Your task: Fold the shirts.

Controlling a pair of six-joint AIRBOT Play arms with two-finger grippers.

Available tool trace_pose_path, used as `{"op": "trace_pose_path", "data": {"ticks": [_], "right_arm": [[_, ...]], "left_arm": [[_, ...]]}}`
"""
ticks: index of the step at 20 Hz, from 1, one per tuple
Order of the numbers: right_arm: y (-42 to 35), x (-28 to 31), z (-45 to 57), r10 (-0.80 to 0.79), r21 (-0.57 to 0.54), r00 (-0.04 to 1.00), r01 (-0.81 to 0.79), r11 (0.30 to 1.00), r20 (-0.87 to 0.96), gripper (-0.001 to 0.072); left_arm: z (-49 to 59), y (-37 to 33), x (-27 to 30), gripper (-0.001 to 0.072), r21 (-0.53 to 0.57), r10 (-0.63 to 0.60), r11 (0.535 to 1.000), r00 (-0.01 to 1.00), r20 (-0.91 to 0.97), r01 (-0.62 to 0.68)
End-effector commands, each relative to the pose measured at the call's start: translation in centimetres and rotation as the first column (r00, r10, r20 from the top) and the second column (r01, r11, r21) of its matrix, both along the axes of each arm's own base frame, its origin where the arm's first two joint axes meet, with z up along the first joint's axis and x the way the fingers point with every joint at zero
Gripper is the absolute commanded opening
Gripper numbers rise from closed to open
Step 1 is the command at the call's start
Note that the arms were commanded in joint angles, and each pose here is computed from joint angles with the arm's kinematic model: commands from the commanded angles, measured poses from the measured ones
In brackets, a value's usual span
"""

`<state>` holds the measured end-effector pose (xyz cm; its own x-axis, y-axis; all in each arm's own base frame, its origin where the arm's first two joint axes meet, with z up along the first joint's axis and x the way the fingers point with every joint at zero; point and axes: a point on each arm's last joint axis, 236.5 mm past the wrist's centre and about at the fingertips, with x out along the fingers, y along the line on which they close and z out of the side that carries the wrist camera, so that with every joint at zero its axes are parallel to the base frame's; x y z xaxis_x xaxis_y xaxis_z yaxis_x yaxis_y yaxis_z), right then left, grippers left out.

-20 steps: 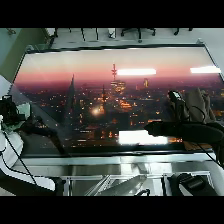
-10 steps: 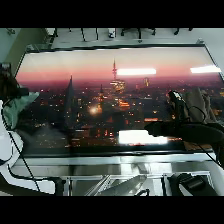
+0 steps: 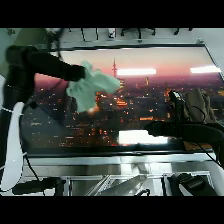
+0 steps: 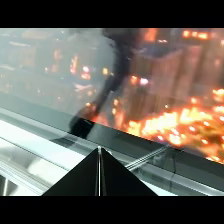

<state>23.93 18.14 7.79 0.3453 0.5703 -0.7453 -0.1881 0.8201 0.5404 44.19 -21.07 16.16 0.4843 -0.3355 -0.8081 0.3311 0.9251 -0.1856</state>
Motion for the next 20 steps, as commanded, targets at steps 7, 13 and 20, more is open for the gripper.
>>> {"op": "trace_pose_path", "data": {"ticks": [7,13,20], "right_arm": [[-3.4,2.6,1.2,-0.102,-0.019,0.995,0.102,0.995,-0.022,0.0371],[-8.2,8.6,1.4,-0.126,0.001,0.990,0.127,0.992,-0.064,0.0441],[-5.1,7.7,-10.2,0.029,0.005,0.907,-0.029,1.000,-0.420,0.0533]], "left_arm": [[-12.1,-9.7,-9.4,0.0702,-0.011,-0.169,0.984,0.908,-0.384,0.179],[-6.6,1.1,-7.3,0.0702,0.012,-0.010,1.000,0.902,-0.431,0.017],[-19.4,2.6,-14.0,0.0702,-0.127,0.052,0.981,0.824,-0.564,-0.148]]}}
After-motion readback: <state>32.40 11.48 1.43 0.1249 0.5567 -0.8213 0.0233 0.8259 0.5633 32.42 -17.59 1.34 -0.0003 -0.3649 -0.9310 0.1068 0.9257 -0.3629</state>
